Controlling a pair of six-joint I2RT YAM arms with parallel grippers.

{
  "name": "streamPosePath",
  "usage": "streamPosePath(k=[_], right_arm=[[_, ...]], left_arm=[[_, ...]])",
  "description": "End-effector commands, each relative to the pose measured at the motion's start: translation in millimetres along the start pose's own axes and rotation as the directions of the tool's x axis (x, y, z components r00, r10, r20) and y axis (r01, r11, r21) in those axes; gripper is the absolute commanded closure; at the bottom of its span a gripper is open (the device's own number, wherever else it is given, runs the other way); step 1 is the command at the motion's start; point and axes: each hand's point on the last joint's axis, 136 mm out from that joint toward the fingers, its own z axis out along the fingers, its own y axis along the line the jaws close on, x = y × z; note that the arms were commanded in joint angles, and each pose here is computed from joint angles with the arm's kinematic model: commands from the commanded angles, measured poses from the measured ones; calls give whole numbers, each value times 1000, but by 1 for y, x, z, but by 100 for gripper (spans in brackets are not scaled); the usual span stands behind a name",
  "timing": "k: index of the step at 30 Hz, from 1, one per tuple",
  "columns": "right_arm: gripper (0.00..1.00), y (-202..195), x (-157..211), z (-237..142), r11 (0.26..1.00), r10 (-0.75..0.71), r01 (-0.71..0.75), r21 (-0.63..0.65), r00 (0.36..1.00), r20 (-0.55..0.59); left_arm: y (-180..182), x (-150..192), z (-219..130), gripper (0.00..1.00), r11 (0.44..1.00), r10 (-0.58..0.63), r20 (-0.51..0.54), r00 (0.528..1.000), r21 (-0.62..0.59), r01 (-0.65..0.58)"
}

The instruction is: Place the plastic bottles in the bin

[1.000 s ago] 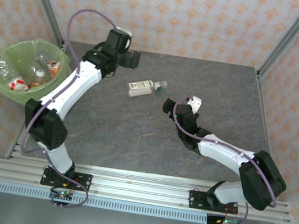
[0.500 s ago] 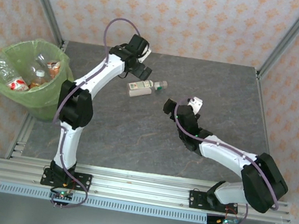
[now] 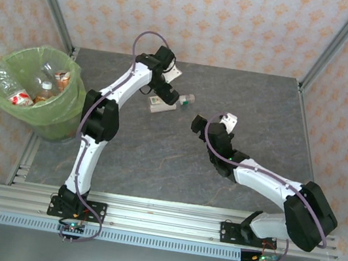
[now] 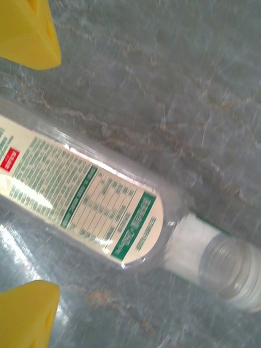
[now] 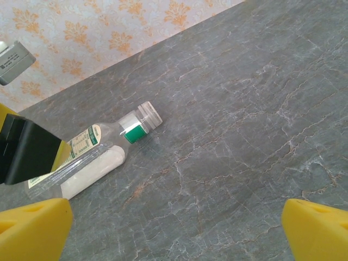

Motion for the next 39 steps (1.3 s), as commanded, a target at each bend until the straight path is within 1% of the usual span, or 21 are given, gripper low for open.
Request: streamPosePath(k=[1, 5, 8, 12, 16, 18, 24, 31, 39], right_arm=[[1, -10, -3, -4, 999, 5, -6, 33, 1000, 16], [1, -8, -6, -5, 1000, 1, -1, 28, 1000, 17], [1, -9, -8, -6, 999, -2, 2, 32, 1000, 23], [1, -9, -11, -8, 999, -2, 1, 35, 1000, 31], [1, -11, -13, -12, 999, -2, 0, 40, 999, 39], [1, -13, -14, -13, 999, -3, 1, 42, 999, 43], [1, -14, -16, -15, 999, -6, 4, 43, 999, 51], [1, -14, -14, -13, 999, -6, 4, 40, 999, 52], [1, -13, -12, -11, 999, -5, 4, 36, 999, 48]], left_arm=[[-10, 8, 5, 0, 996, 37, -35, 999, 78, -34], [4, 13, 27, 0, 999, 34, -72, 997, 13, -33], [6, 13, 39, 0, 999, 39, -82, 996, 9, -38], [1, 11, 51, 5, 999, 41, -57, 997, 25, -40], [-2, 8, 59, 11, 999, 51, -45, 998, 7, -51], [-4, 7, 60, 15, 999, 52, -43, 998, 7, -52], [-4, 1, 46, 29, 999, 30, -2, 1000, -10, -30], [-4, 1, 19, 36, 999, -22, 53, 998, -35, 24], [-8, 11, 1, 40, 997, -65, 84, 994, -39, 68]])
